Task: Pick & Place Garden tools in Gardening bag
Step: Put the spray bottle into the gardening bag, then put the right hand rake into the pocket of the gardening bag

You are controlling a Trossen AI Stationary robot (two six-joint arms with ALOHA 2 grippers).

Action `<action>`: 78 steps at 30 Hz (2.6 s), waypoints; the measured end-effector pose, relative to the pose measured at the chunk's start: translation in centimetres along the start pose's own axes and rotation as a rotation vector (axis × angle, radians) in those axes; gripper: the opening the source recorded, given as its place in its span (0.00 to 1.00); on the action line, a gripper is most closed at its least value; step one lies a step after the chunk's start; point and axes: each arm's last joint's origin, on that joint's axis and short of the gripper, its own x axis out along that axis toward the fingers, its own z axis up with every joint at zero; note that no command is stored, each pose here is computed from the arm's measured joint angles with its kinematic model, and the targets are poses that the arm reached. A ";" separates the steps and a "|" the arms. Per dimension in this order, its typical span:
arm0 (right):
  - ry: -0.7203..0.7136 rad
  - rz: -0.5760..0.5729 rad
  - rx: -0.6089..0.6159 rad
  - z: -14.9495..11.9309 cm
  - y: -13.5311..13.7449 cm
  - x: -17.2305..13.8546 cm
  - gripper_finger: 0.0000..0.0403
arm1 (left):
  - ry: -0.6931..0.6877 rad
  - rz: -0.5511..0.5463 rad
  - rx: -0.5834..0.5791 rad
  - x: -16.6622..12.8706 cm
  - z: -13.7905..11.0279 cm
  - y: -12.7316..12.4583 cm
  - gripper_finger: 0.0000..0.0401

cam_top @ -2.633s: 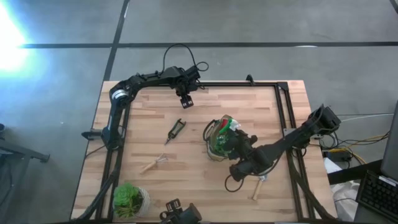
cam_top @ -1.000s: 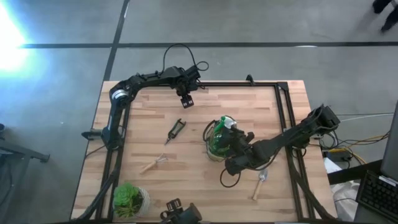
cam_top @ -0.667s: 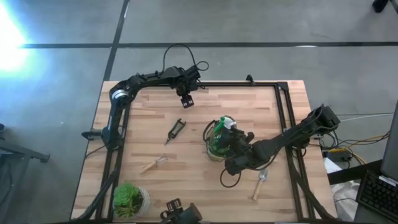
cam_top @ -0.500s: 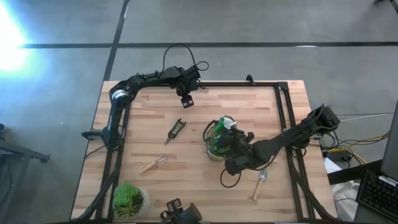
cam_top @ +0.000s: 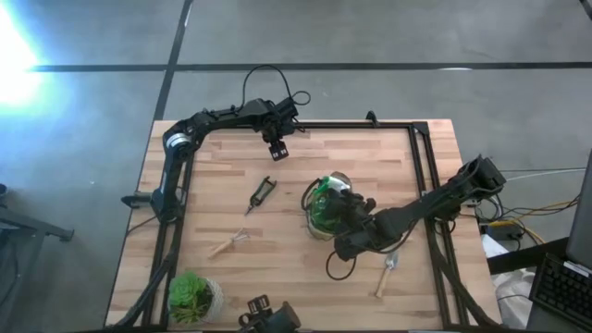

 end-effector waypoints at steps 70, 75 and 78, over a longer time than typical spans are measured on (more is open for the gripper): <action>-1.105 0.436 1.669 -23.5 1.4 -8.9 0.22 | -0.023 0.006 -0.002 0.0 0.2 0.1 0.52; -1.092 0.445 1.656 -22.6 2.3 -8.5 0.21 | -0.025 0.006 -0.002 0.0 0.2 0.1 0.52; -1.086 0.450 1.649 -21.6 2.6 -8.2 0.20 | -0.025 0.006 -0.002 0.0 0.2 0.1 0.52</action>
